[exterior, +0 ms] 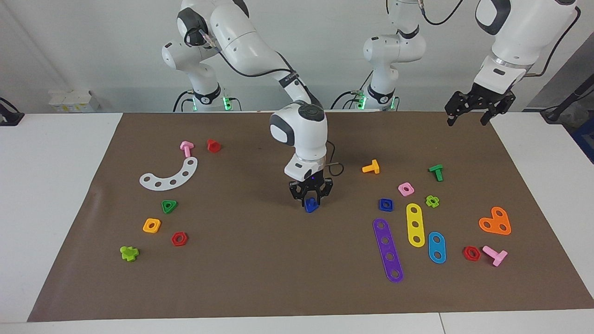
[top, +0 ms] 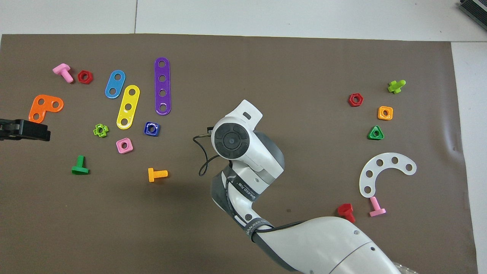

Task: Unscrew and place screws in storage area
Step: 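Close the right gripper on the blue bolt and lift it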

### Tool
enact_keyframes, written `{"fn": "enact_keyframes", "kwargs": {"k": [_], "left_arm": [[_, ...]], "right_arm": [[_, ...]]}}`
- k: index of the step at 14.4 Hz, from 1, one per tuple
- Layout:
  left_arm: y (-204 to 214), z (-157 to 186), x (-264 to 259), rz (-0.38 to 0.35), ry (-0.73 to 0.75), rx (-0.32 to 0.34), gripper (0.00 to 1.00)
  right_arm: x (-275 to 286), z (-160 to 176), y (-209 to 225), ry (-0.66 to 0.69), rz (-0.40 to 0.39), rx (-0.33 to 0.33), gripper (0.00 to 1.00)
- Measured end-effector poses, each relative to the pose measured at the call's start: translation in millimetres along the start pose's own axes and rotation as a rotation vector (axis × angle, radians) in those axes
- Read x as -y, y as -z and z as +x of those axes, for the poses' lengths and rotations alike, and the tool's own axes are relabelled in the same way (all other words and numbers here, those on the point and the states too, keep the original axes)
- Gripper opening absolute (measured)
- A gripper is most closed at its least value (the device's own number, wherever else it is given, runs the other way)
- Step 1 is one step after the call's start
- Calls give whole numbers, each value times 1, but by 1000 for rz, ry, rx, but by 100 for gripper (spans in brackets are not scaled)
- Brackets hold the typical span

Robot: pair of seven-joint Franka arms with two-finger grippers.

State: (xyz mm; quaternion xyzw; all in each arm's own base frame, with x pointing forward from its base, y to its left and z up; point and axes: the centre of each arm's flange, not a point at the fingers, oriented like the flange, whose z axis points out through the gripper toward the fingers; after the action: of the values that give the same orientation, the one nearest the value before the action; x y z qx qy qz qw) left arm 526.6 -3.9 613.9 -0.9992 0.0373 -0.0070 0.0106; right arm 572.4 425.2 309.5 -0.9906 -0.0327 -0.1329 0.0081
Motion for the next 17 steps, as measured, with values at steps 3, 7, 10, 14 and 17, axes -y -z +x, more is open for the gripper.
{"fn": "enact_keyframes", "kwargs": {"k": [3,7,10,14,17], "left_arm": [[0,0,0,0,0,0,100],[0,0,0,0,0,0,100],[0,0,0,0,0,0,100],[0,0,0,0,0,0,100],[0,0,0,0,0,0,100]], "right_arm": [[0,0,0,0,0,0,46],[0,-2,-2,2,-3,5,39],[1,-3,-2,3,-2,5,22],[-2,2,0,-4,-1,-2,19],[-21,21,20,-39,-2,-29,19]]}}
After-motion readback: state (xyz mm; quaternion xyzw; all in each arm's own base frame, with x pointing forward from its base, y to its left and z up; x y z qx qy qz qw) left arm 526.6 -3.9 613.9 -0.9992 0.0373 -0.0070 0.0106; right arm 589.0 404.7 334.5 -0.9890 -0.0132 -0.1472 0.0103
